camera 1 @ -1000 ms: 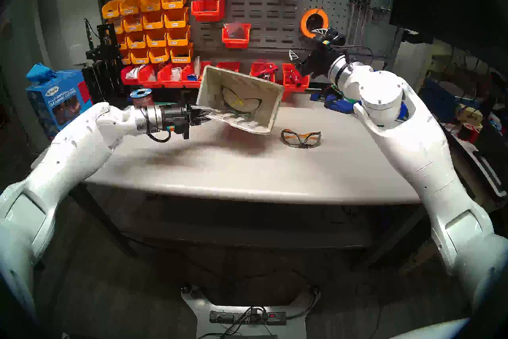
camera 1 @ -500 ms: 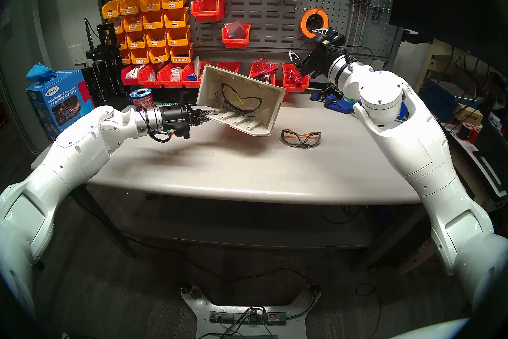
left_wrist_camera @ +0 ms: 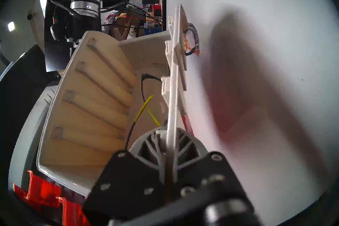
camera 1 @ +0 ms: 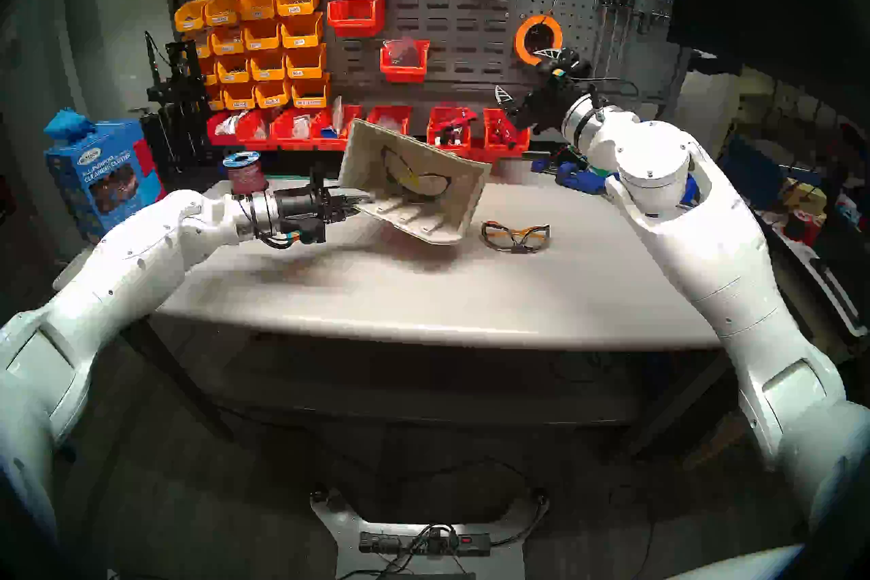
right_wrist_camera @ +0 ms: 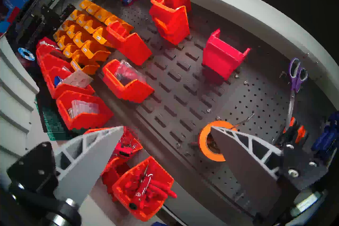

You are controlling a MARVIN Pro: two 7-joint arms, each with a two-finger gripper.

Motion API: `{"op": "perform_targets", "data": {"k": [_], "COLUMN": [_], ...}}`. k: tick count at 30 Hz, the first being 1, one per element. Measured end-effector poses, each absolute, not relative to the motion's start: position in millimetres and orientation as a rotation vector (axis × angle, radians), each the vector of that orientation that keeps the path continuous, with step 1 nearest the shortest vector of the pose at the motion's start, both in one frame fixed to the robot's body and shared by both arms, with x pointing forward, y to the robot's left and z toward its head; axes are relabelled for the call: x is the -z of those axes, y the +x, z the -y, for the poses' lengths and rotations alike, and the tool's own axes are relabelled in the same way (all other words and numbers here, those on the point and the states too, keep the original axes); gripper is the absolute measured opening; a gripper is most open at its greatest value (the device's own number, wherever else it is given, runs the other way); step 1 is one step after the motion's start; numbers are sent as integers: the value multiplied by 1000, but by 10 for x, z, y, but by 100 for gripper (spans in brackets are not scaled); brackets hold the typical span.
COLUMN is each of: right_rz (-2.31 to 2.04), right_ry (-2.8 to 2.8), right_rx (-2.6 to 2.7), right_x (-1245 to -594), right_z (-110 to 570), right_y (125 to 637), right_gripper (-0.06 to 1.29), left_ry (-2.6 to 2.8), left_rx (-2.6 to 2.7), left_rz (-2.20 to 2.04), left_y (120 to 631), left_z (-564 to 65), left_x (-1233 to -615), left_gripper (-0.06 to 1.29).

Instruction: Take out tools from the storage box

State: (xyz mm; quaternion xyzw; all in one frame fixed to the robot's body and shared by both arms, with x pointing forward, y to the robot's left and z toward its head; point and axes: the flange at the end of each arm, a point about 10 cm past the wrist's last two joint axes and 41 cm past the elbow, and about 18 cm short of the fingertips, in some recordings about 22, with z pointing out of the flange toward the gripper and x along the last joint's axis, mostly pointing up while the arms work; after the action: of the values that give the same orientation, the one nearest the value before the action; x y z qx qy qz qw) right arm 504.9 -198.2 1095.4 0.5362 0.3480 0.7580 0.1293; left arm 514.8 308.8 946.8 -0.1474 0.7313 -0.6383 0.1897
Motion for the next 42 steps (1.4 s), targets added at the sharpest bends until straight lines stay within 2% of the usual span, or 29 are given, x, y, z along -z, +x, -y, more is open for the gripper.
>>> {"op": "perform_targets", "data": {"k": [28, 42], "right_rz": [-1011, -1162], "right_ry": [1557, 1467], "right_rx": [-2206, -2345], "right_x": [-10955, -11154], "right_z": [1978, 1458], "right_y": [5050, 4950], "right_gripper": [124, 124], "left_ry": [-291, -256], "left_rx": [1803, 1819], "left_rz": [-2050, -2022], "left_y": [5151, 5175], "left_z": [-3130, -3149], "left_x": [-9418, -9493], "left_gripper": [2, 2]}}
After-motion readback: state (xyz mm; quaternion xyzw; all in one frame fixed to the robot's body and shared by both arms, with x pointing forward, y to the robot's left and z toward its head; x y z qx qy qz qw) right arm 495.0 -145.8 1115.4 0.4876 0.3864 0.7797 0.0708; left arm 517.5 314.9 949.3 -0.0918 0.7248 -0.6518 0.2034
